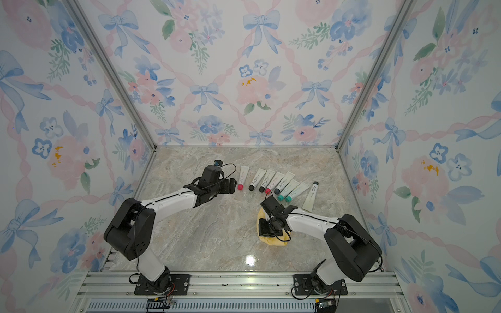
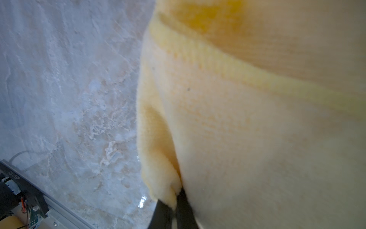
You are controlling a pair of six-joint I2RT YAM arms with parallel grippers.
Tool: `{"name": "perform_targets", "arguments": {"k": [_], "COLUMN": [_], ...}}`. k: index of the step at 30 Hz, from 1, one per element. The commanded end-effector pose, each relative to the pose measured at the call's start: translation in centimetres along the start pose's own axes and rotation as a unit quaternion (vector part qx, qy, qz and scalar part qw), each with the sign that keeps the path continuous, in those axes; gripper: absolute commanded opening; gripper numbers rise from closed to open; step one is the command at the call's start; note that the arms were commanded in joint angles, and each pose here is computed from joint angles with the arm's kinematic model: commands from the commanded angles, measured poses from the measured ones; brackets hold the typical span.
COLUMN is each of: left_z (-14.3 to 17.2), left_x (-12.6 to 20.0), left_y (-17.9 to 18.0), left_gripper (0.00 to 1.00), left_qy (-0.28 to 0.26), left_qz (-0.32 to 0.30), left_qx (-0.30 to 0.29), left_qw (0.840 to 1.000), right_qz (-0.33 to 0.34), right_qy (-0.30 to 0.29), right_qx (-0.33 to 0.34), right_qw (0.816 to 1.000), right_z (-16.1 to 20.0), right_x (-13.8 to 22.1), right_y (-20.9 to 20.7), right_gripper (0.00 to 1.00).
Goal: Wipe the surface of the toothpaste tube
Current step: Move the toothpaste to the center of the board, then place the cleaning item at the center of the board.
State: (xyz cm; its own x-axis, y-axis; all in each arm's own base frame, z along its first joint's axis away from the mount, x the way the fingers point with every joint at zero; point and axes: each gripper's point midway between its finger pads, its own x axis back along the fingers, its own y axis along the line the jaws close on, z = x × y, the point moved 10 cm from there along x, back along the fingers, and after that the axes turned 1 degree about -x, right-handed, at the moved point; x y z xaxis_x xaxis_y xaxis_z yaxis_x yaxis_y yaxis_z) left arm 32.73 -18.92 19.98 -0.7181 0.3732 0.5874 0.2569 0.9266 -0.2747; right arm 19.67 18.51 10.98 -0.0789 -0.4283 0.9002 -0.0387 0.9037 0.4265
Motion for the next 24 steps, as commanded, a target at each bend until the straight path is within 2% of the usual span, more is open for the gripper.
{"name": "perform_targets", "arguments": {"k": [1, 5, 8, 11, 18, 24], "left_z": [2.7, 7.5, 11.3, 13.5, 15.6, 15.7], "left_x": [2.4, 5.1, 6.2, 6.8, 6.8, 5.9], "left_y": [-0.9, -3.5, -4.2, -4.4, -6.3, -8.2], "left_gripper": [0.91, 0.95, 0.96, 0.98, 0.98, 0.98], "left_qy": [0.028, 0.059, 0.092, 0.103, 0.103, 0.1], "left_qz": [0.052, 0.106, 0.139, 0.162, 0.232, 0.256], "left_qx": [-0.001, -0.048, -0.059, -0.058, -0.046, -0.05], "left_qw": [0.998, 0.991, 0.984, 0.98, 0.966, 0.96], "right_qz": [-0.04, -0.079, -0.108, -0.113, -0.114, -0.11], "right_qy": [0.01, 0.005, 0.005, -0.001, -0.006, -0.009], "right_qx": [-0.032, -0.062, -0.08, -0.081, -0.081, -0.08], "right_qw": [0.999, 0.995, 0.991, 0.99, 0.99, 0.991], "right_z": [-0.6, -1.8, -2.6, -3.2, -3.8, -3.9], "right_x": [-0.9, -0.5, -0.1, 0.6, 1.6, 2.0], "right_y": [-0.3, -0.4, -0.4, -0.1, 0.4, 0.5], "right_gripper": [0.07, 0.07, 0.08, 0.08, 0.08, 0.08]}}
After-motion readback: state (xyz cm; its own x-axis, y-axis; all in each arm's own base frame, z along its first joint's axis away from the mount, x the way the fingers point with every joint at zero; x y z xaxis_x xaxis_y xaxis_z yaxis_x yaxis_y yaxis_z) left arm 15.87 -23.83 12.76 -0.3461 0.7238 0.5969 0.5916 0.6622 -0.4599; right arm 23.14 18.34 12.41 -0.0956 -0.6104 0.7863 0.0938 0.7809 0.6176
